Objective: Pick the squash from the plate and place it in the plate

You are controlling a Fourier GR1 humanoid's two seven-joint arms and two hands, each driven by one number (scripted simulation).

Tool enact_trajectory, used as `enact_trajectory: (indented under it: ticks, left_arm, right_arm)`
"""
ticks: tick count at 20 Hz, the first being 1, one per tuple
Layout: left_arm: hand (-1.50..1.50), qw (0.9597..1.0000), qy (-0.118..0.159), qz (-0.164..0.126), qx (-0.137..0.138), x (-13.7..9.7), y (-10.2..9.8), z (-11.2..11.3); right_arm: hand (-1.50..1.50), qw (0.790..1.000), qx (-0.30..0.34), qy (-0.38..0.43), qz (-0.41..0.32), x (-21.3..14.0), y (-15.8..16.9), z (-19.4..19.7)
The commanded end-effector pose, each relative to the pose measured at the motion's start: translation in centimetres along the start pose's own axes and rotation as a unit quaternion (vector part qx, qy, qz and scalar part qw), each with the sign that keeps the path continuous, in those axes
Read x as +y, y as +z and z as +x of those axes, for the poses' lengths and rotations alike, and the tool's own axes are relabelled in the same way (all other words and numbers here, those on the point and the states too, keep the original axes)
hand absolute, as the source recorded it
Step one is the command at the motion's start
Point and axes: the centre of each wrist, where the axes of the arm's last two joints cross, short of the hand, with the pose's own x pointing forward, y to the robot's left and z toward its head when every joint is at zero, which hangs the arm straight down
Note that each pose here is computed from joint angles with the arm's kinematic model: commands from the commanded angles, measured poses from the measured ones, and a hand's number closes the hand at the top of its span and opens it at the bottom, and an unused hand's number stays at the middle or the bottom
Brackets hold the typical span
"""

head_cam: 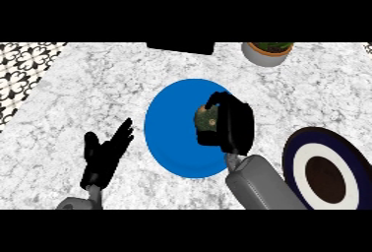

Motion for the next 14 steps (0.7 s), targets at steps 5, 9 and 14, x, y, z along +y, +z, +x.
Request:
enact_trajectory:
  ticks: [5,9,14]
  left_arm:
    - [0.0,1.0,0.001,-0.004,0.003,-0.5,-0.4,0.3]
    - [0.0,0.9999,0.001,0.001,0.011,-0.1,-0.2,-0.5]
    - [0.0,0.9997,0.007,0.021,0.004,0.5,-0.5,0.0]
  right_arm:
    - [1.5,0.99,0.043,-0.073,-0.111,-0.9,0.9,5.5]
    - [1.5,0.981,0.069,-0.107,-0.144,-1.1,1.6,6.7]
    - [1.5,0.973,0.069,-0.108,-0.191,-0.5,1.8,6.6]
